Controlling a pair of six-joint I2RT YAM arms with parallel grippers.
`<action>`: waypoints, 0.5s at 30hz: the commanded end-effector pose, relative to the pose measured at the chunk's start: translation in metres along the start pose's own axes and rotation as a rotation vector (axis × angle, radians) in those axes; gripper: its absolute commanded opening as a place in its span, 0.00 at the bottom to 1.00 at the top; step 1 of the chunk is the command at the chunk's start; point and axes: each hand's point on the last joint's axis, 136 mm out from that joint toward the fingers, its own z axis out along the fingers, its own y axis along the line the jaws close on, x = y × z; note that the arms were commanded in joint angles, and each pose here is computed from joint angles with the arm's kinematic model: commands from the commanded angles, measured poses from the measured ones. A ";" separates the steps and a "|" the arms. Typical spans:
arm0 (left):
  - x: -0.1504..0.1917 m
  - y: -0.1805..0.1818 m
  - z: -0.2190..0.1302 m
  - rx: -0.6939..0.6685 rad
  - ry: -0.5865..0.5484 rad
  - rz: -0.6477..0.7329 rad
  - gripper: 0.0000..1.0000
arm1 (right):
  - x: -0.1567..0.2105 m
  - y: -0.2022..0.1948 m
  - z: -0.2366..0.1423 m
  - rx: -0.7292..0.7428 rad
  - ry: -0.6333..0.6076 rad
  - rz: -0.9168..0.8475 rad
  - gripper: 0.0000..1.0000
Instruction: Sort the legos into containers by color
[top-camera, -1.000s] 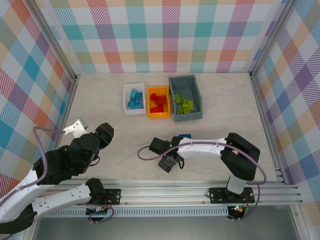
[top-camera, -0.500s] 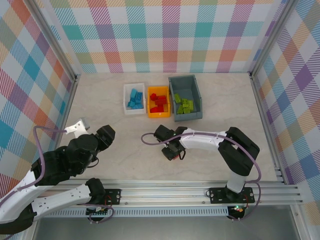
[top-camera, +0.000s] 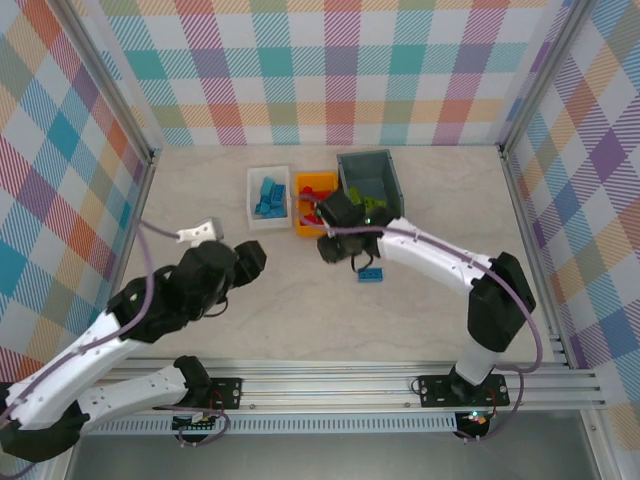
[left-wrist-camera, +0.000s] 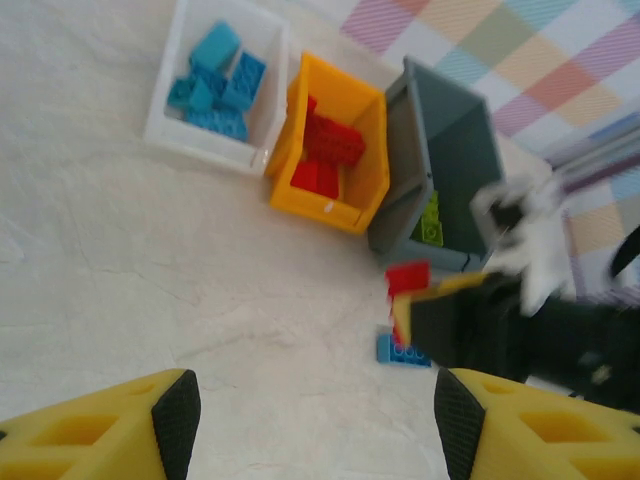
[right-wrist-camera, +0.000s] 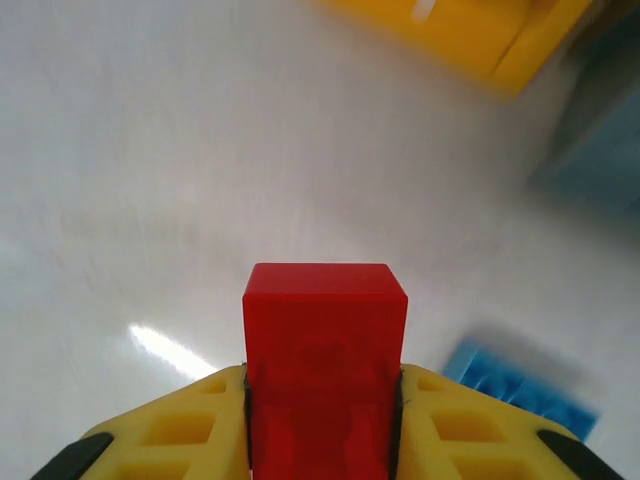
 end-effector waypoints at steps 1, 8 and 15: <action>-0.005 -0.027 0.026 0.129 0.125 -0.054 0.65 | -0.025 -0.008 0.014 0.050 0.004 0.043 0.30; -0.035 -0.014 0.068 0.138 0.170 -0.190 0.64 | -0.076 -0.031 0.051 0.151 -0.004 0.100 0.31; -0.031 -0.009 0.076 0.130 0.173 -0.206 0.63 | -0.091 -0.040 0.090 0.206 -0.005 0.073 0.31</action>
